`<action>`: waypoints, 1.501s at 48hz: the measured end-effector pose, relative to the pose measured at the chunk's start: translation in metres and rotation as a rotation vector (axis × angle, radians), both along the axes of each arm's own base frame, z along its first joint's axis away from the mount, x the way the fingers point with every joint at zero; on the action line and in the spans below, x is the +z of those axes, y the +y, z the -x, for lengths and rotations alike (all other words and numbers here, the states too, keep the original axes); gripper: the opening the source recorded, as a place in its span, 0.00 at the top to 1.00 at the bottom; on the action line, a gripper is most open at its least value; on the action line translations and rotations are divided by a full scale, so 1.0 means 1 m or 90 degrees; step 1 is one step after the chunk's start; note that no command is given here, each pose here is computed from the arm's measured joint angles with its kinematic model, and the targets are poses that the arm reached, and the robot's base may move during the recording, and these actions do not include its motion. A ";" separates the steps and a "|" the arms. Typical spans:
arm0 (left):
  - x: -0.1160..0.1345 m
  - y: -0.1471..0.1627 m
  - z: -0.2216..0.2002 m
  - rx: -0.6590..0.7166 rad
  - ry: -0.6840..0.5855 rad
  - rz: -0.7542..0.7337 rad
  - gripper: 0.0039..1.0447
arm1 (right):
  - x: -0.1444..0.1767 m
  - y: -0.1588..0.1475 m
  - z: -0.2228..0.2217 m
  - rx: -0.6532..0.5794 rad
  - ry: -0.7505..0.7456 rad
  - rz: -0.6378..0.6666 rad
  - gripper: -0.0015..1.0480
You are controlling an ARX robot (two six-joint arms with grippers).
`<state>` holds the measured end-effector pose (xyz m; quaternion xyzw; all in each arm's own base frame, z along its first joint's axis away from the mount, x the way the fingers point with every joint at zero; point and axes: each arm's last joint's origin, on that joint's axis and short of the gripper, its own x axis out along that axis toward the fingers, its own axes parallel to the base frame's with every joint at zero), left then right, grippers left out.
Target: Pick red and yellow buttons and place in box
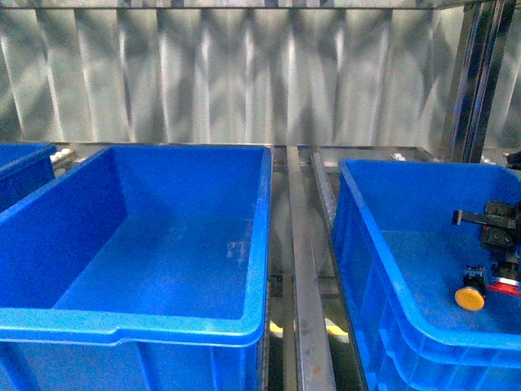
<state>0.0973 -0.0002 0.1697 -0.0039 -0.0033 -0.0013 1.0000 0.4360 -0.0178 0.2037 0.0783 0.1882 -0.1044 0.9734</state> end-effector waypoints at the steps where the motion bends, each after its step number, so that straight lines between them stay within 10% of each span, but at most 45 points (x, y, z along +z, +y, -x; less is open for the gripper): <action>1: 0.000 0.000 0.000 0.000 0.000 0.000 0.07 | -0.004 -0.002 -0.005 0.000 0.007 0.002 0.75; 21: 0.000 0.000 0.000 0.000 0.000 0.000 0.07 | -0.067 -0.023 -0.060 0.012 0.107 0.036 0.74; 38: 0.000 0.000 0.000 0.000 0.000 0.000 0.07 | -0.076 -0.028 -0.053 0.013 0.072 0.026 0.24; 46: 0.000 0.000 0.000 0.000 0.000 0.000 0.07 | -0.058 -0.031 -0.029 0.002 0.031 0.014 0.05; 72: 0.000 0.000 0.000 0.000 0.000 0.000 0.07 | 0.034 0.011 0.125 -0.010 -0.177 -0.088 0.06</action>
